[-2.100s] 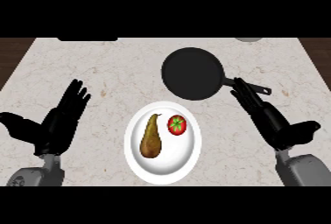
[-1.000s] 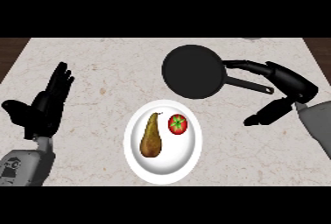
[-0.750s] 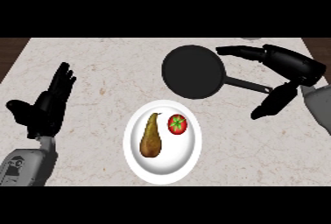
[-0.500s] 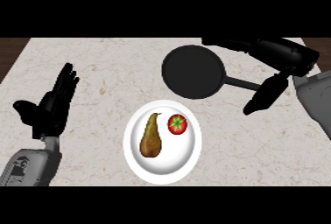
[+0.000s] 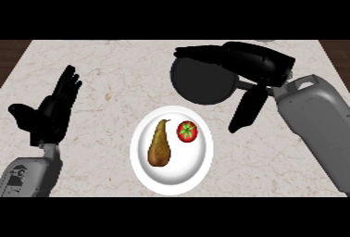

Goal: Pick the tomato from the plate and place it in the pan

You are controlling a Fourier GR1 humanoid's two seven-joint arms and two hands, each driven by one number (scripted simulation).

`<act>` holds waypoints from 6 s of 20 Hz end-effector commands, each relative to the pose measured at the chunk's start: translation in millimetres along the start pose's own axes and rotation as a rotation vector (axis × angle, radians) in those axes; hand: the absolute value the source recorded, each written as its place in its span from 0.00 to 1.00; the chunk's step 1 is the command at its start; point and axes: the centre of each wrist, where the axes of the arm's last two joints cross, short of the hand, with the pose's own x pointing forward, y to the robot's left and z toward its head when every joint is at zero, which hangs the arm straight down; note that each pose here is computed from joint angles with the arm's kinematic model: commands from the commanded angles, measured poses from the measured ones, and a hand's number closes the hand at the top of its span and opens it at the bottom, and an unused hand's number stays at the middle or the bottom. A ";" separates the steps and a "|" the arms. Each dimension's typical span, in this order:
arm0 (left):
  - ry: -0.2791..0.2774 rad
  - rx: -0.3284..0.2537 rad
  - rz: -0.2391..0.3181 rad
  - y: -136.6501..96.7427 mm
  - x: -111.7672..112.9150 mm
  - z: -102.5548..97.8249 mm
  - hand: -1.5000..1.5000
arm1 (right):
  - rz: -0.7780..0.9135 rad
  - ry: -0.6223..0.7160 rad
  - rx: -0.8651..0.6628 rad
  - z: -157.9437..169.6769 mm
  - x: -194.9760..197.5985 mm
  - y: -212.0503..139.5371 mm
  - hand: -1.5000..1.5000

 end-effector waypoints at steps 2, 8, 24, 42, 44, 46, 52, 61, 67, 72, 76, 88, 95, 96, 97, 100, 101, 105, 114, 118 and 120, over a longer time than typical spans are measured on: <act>-0.022 0.003 -0.005 5.7 7.5 -9.7 0.50 | -0.041 -0.046 0.083 4.2 0.0 25.7 0.00; 0.001 0.017 0.011 -7.7 1.2 -5.3 0.50 | 0.016 0.090 0.094 -26.0 34.1 37.3 0.00; -0.016 0.000 0.002 10.6 -2.8 -3.0 0.50 | 0.037 0.199 0.169 -33.7 -27.3 77.6 0.00; -0.001 0.011 -0.006 3.1 -14.9 4.4 0.50 | 0.259 0.297 0.327 -45.5 -31.2 115.4 0.00; -0.015 0.011 -0.010 2.8 -12.4 1.7 0.50 | 0.290 0.312 0.360 -55.4 -23.2 123.5 0.00; -0.007 0.001 -0.010 4.6 -10.2 7.7 0.50 | 0.304 0.320 0.362 -56.4 -23.9 131.6 0.00; -0.010 0.019 -0.003 18.6 -4.1 -3.9 0.50 | 0.278 0.311 0.372 -70.1 -32.6 153.7 0.00; -0.013 0.003 0.006 -2.4 -3.1 -4.4 0.50 | 0.332 0.361 0.437 -87.2 -35.6 170.8 0.00; -0.014 0.012 -0.010 -2.8 -6.2 5.5 0.50 | 0.338 0.385 0.478 -92.1 -50.1 174.8 0.00; 0.010 -0.007 -0.002 2.8 1.6 1.0 0.50 | 0.327 0.234 0.530 -90.8 -45.7 192.8 1.00; -0.010 0.014 0.009 2.8 -11.9 -5.7 0.50 | 0.363 0.222 0.513 -95.1 -55.6 184.1 1.00; -0.028 -0.052 0.018 -14.8 -2.1 -6.0 0.50 | 0.162 0.678 0.181 -78.2 -50.9 194.9 1.00; -0.034 -0.084 0.030 -27.2 2.0 -15.1 0.50 | 0.295 0.721 -0.362 -107.7 26.2 149.6 1.00; -0.021 -0.076 0.002 -21.5 -3.1 -9.1 0.50 | 0.274 0.733 -0.404 -109.2 38.2 146.8 1.00; -0.010 -0.072 0.009 -30.5 -4.2 -16.3 0.50 | 0.262 0.710 -0.452 -111.5 52.3 144.6 1.00; -0.005 -0.066 0.014 -27.3 -1.2 -16.7 0.50 | 0.253 0.746 -0.574 -118.8 74.6 149.4 1.00; -0.037 -0.065 -0.018 -22.1 1.1 -15.9 0.50 | 0.202 0.752 -0.630 -118.0 83.0 145.8 1.00; -0.023 -0.055 0.004 -18.2 -11.0 -9.9 0.50 | 0.205 0.774 -0.753 -131.7 103.6 134.6 1.00; -0.020 -0.008 -0.006 -8.7 -10.0 -5.9 0.50 | -0.015 0.766 -0.953 -134.7 55.1 99.7 1.00; -0.023 -0.002 0.003 6.9 1.4 -12.0 0.50 | 0.092 0.838 -0.942 -122.9 -4.2 83.2 1.00; -0.014 -0.017 0.005 -10.5 -16.8 2.1 0.50 | 0.074 0.845 -0.974 -119.7 -18.6 88.4 1.00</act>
